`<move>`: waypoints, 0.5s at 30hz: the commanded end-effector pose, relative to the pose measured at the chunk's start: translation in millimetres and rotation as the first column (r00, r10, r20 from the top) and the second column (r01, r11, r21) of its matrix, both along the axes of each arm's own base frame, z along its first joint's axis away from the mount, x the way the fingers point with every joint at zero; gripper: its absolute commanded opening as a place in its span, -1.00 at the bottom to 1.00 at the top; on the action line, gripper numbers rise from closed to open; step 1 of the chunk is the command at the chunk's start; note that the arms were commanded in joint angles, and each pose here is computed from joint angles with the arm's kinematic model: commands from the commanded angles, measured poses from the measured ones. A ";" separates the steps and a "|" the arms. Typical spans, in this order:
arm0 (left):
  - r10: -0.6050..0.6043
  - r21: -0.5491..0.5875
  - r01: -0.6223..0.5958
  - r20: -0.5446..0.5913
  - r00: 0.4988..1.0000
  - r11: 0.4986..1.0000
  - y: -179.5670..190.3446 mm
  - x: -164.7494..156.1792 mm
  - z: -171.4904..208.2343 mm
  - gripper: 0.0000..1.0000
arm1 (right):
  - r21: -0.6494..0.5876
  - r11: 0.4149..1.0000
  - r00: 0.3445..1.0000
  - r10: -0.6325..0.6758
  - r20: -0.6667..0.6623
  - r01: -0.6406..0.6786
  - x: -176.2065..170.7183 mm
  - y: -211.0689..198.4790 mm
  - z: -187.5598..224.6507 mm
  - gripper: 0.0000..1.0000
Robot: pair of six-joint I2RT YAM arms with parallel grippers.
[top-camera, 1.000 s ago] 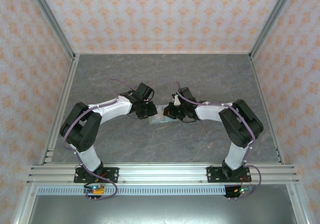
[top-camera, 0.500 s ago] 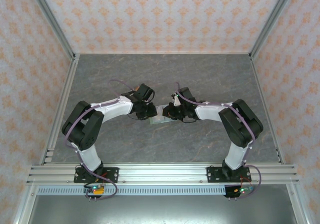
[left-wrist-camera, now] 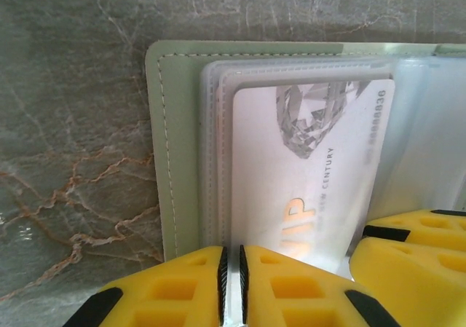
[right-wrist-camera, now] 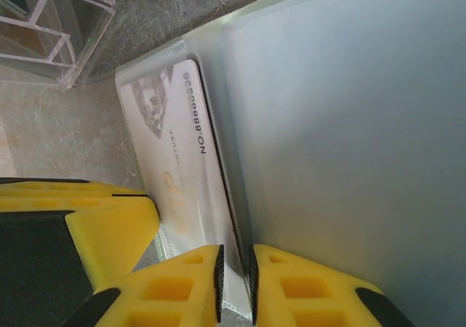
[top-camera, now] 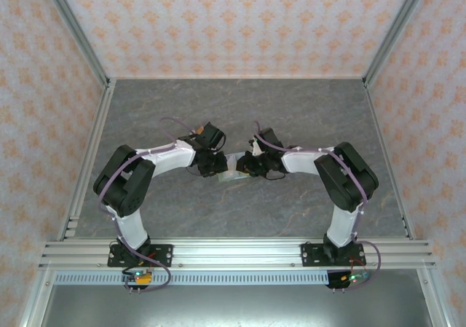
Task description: Take the credit cards out of the card holder
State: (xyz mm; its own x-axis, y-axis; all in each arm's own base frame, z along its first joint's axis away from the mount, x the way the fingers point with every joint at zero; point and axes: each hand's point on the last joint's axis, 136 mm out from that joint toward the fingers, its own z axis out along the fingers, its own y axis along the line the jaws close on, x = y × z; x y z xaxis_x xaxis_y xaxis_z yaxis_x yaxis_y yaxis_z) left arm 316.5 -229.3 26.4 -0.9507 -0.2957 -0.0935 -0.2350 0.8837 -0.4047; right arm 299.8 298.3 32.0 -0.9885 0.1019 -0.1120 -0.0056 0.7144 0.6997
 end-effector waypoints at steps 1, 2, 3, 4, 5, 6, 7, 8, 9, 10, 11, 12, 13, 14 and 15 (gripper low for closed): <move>-0.005 0.011 0.005 -0.027 1.000 1.000 0.8 -3.3 -7.7 -0.70 | -0.014 1.000 1.000 0.017 -0.002 -0.017 1.7 0.4 -3.2 -0.60; -0.004 0.011 0.004 -0.031 1.000 1.000 0.9 -4.1 -8.9 -0.70 | -0.017 1.000 1.000 0.018 -0.002 -0.018 1.6 0.1 -3.7 -0.60; -0.003 0.012 0.003 -0.033 0.999 1.000 1.1 -4.5 -9.6 -0.70 | -0.018 1.000 1.000 0.018 -0.003 -0.018 1.6 -0.2 -4.5 -0.60; -0.003 0.010 0.003 -0.035 0.999 1.000 0.9 -4.8 -10.3 -0.71 | -0.021 1.000 1.000 0.018 -0.002 -0.018 1.6 -0.3 -5.2 -0.60; -0.001 0.013 0.002 -0.040 0.999 1.000 1.3 -5.8 -11.8 -0.71 | -0.021 1.000 1.000 0.018 -0.003 -0.018 1.5 -0.7 -5.8 -0.60; 0.000 0.013 0.000 -0.042 0.999 1.000 1.3 -6.1 -12.2 -0.72 | -0.015 1.000 1.000 0.021 0.001 -0.021 1.7 0.3 -5.0 -0.60; 0.001 0.012 0.000 -0.043 0.999 1.000 1.3 -6.4 -12.9 -0.72 | -0.004 1.000 1.000 0.026 0.002 -0.026 1.4 1.9 -3.9 -0.60; 0.000 0.011 0.001 -0.046 0.999 1.000 0.9 -7.0 -13.5 -0.73 | 0.010 0.999 1.000 0.031 0.003 -0.031 0.7 3.9 -2.6 -0.61; 0.002 0.011 -0.001 -0.047 0.999 1.000 1.3 -7.2 -14.1 -0.74 | 0.027 0.999 0.999 0.036 0.005 -0.036 0.5 5.8 -0.4 -0.62; 0.001 0.011 -0.001 -0.049 0.999 1.000 1.0 -7.8 -14.8 -0.74 | 0.045 0.998 0.999 0.041 0.009 -0.041 0.0 8.1 2.0 -0.62; 0.001 0.010 0.000 -0.051 0.999 1.000 0.8 -8.5 -15.7 -0.74 | 0.060 0.997 0.999 0.043 0.015 -0.044 0.1 9.6 4.3 -0.63; 0.000 0.005 0.000 -0.050 0.999 1.000 -0.3 -8.5 -15.4 -0.75 | 0.071 0.996 0.999 0.047 0.018 -0.049 -0.2 11.0 5.5 -0.63; -0.002 -0.004 0.002 -0.053 0.999 1.000 -1.9 -9.6 -16.4 -0.75 | 0.082 0.995 0.998 0.050 0.024 -0.052 0.2 12.6 7.4 -0.63; -0.006 -0.028 0.004 -0.055 0.998 1.000 -5.7 -10.1 -16.6 -0.76 | 0.089 0.994 0.998 0.053 0.027 -0.055 0.6 13.7 8.5 -0.63; -0.007 -0.055 0.004 -0.056 0.998 0.998 -9.8 -10.2 -16.9 -0.76 | 0.091 0.994 0.998 0.054 0.027 -0.056 0.8 14.0 7.9 -0.62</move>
